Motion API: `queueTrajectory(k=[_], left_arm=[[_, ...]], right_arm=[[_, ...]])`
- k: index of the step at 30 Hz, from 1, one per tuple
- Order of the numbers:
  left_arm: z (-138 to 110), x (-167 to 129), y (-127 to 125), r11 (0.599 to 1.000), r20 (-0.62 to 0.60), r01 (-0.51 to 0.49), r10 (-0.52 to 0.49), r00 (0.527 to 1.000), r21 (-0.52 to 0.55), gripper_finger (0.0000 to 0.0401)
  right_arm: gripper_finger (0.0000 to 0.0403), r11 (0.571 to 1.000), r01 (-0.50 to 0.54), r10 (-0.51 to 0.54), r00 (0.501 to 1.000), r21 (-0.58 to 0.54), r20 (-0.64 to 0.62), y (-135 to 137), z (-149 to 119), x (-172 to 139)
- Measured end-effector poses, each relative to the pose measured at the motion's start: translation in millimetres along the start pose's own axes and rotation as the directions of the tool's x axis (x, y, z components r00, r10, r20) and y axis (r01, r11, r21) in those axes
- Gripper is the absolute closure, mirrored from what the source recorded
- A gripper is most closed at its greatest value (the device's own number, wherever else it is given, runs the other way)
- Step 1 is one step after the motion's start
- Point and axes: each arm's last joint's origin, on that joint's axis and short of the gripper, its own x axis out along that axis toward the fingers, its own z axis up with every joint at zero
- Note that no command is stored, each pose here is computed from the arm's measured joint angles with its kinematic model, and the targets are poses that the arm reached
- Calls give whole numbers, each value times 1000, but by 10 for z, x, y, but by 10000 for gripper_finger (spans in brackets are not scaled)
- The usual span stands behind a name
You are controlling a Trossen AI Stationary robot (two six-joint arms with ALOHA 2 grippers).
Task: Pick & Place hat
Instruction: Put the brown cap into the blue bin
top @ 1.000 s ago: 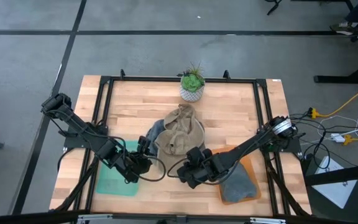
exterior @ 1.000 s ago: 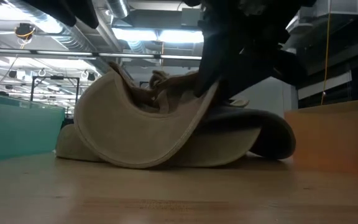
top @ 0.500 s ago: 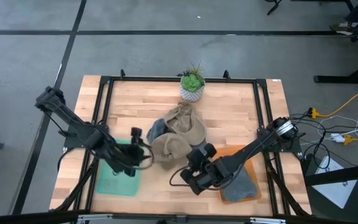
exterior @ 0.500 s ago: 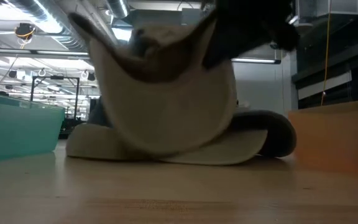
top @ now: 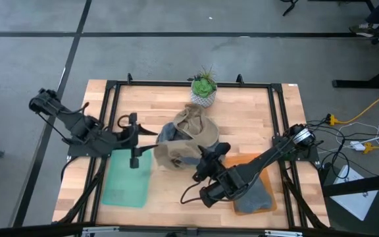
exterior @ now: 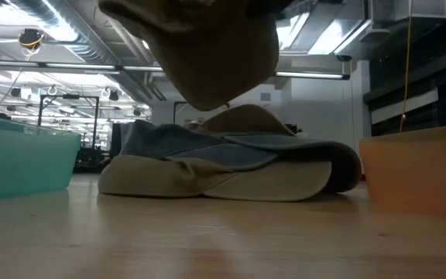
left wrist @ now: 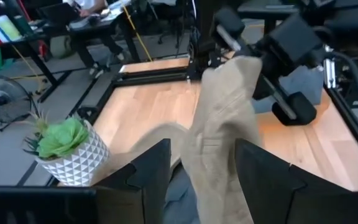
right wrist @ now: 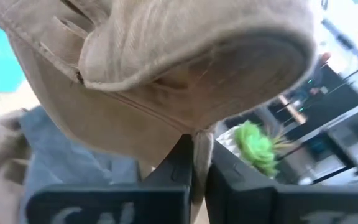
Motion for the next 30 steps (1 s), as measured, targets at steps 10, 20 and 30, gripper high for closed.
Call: queueTrajectory(k=[10,20,30], left_arm=[[-49,280,41,998,-93,69,-69,993,-6,157],[-83,401,170,999,-141,9,-3,990,42,146],[-123,594,212,999,-189,34,-26,982,41,147]], right_arm=[[387,998,37,-38,999,-53,-16,-40,9,134],[387,996,52,-52,999,-69,-10,-46,13,143],[387,997,69,-69,998,-31,12,-27,93,182]])
